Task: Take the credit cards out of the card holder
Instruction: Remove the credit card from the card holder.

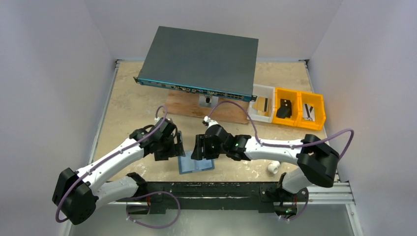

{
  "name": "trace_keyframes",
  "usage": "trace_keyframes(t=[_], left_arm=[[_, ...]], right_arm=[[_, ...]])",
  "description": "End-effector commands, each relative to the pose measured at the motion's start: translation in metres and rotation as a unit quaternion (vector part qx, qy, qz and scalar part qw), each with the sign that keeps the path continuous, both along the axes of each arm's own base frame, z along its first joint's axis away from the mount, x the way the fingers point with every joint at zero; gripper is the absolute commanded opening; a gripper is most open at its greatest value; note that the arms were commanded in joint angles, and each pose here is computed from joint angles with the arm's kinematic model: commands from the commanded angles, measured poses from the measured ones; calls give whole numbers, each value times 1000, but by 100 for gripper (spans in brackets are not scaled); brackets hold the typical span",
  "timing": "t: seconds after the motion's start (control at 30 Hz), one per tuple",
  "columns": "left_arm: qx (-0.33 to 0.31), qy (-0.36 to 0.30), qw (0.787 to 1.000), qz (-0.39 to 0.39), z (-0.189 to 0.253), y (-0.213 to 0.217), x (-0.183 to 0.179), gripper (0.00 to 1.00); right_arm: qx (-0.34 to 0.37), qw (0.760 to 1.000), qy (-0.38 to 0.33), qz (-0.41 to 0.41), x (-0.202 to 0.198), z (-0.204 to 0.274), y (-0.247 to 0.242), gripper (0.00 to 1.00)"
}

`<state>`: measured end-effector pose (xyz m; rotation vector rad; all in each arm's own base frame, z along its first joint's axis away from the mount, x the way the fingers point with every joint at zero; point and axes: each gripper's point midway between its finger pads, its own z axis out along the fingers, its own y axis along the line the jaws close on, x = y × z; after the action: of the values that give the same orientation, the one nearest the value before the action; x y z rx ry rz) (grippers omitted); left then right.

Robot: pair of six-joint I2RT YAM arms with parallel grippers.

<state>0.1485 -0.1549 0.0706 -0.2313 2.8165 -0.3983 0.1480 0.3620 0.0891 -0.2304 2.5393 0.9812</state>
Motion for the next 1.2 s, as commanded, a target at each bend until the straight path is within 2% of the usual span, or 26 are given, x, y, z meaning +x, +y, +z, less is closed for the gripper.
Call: trace_keyframes(t=[0.0,0.3,0.47,0.63,0.8,0.87,0.97,1.17], left_arm=[[14,-19,998,60,3,21,8,78],[15,-19,996,86,4,36,11,77],[7,-12,996,84,-2,33,9,76],[1,-9,997,76,-3,30,9,75],[-11,-1,998,66,-7,24,8,71],[-18,2,998,60,-9,20,7,68],[-26,8,998,50,-13,16,7,60],[-35,27,998,38,-24,10,3,33]], right_arm=[[-21,999,-23,4,5,-4,19,51],[-148,988,-52,-1,10,-46,35,50],[-194,979,-61,1,9,-61,37,49],[-234,971,-37,12,1,-89,27,38],[-225,974,11,30,-20,-114,22,23],[-220,975,22,30,-23,-119,19,14],[-195,979,41,32,-25,-123,17,7],[-157,985,67,29,-23,-127,11,3]])
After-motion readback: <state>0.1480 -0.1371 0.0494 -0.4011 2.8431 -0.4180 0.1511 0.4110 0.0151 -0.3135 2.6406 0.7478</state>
